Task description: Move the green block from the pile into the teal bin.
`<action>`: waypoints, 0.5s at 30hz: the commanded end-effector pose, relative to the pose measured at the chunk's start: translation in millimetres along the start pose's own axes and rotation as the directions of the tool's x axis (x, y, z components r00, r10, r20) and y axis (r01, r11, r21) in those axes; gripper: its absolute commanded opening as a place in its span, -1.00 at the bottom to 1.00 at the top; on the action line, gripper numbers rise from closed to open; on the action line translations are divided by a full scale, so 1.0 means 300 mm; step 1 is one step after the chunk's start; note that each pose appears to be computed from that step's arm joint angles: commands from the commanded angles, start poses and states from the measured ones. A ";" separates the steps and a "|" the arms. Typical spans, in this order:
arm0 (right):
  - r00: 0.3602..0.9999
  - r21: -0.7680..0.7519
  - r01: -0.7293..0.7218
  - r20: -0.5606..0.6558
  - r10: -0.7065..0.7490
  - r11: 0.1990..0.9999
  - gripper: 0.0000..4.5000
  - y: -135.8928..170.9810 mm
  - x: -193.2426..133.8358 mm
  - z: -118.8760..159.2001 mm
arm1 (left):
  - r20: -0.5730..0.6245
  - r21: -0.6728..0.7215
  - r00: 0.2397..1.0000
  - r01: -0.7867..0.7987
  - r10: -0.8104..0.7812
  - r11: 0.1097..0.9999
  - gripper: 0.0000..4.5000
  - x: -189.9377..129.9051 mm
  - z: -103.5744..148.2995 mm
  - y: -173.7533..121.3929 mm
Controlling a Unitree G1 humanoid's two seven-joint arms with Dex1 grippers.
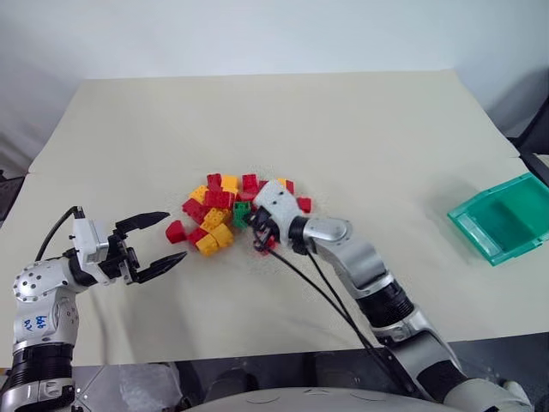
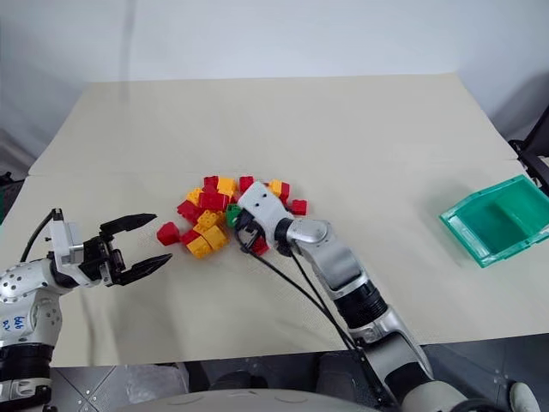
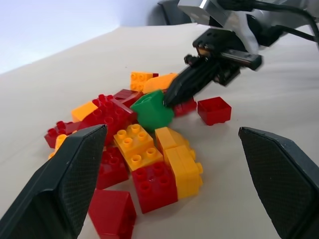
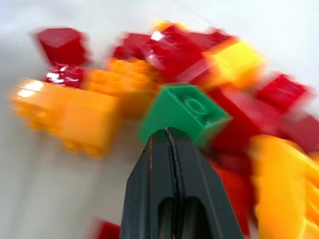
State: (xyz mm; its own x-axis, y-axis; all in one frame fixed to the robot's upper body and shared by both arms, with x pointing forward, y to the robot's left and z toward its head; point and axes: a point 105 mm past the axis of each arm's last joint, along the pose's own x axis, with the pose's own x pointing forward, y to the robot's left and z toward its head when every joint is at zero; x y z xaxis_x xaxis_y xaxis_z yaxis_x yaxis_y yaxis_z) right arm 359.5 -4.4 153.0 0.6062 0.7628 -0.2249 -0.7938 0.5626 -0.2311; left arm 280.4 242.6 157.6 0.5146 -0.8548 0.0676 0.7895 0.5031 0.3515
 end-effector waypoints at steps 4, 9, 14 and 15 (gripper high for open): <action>0.990 0.058 -0.040 0.140 0.032 0.998 -0.99 -0.028 -0.125 0.087 | 0.011 0.027 1.000 -0.001 0.001 1.000 1.00 0.003 0.015 0.008; 0.980 0.170 -0.061 0.197 0.027 0.984 -0.99 -0.083 -0.228 0.113 | 0.014 0.024 1.000 0.004 -0.004 1.000 1.00 0.009 0.013 0.010; 0.974 0.194 -0.223 0.072 0.213 0.955 -0.46 -0.067 -0.413 0.027 | 0.016 0.008 1.000 0.020 -0.020 1.000 1.00 0.014 0.007 0.010; 0.973 0.186 -0.230 0.067 0.221 0.955 -0.29 -0.076 -0.448 0.020 | 0.015 0.005 1.000 0.022 -0.023 1.000 1.00 0.013 0.005 0.010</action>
State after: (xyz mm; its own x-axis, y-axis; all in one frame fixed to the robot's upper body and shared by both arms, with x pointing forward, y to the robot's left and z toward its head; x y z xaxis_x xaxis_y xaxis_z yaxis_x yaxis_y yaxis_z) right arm 309.8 -115.7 175.6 0.4697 0.8448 -0.2562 -0.8687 0.4940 0.0363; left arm 284.6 241.5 155.3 0.5037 -0.8613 0.0667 0.8006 0.4944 0.3386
